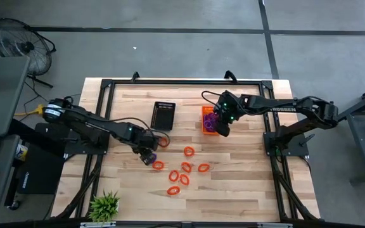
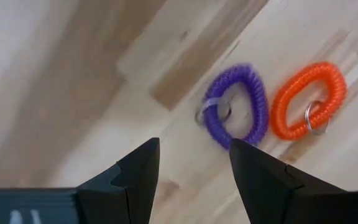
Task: Sort spring keychains into baskets
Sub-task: Put the violet spring keychain into the orange basket
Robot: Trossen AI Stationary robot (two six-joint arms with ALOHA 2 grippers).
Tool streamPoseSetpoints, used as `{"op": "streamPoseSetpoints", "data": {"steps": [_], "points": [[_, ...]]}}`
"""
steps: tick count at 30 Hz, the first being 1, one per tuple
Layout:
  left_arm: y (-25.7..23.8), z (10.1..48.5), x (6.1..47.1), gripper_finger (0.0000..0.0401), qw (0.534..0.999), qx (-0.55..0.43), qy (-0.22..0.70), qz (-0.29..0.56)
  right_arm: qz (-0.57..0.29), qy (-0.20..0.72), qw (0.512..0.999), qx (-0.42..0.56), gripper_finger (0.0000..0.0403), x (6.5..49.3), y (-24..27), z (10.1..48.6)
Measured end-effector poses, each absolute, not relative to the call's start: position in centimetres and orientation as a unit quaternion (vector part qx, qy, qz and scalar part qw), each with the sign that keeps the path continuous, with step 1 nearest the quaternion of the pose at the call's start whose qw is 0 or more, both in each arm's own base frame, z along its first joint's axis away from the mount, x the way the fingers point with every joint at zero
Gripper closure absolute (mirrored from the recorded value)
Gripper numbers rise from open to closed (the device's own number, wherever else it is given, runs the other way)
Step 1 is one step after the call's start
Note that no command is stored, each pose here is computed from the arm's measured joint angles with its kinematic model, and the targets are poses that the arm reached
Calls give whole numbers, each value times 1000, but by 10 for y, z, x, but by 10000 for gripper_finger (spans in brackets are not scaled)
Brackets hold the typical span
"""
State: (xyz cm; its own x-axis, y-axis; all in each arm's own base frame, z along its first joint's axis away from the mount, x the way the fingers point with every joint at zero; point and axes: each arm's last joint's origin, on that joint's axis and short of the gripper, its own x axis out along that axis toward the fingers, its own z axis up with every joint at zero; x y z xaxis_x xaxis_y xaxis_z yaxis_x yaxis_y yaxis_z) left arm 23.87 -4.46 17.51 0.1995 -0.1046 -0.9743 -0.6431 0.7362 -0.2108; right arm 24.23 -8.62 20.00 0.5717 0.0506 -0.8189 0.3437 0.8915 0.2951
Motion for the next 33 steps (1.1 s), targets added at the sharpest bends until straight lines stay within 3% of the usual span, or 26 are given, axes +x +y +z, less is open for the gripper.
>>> {"op": "streamPoseSetpoints", "data": {"steps": [13,33], "points": [[-49,161,245,209,624,-425,603,259,-68,460,863,198,234,242,-86,200],[-50,139,256,209,591,-452,594,306,-68,460,863,198,235,242,-86,200]]}}
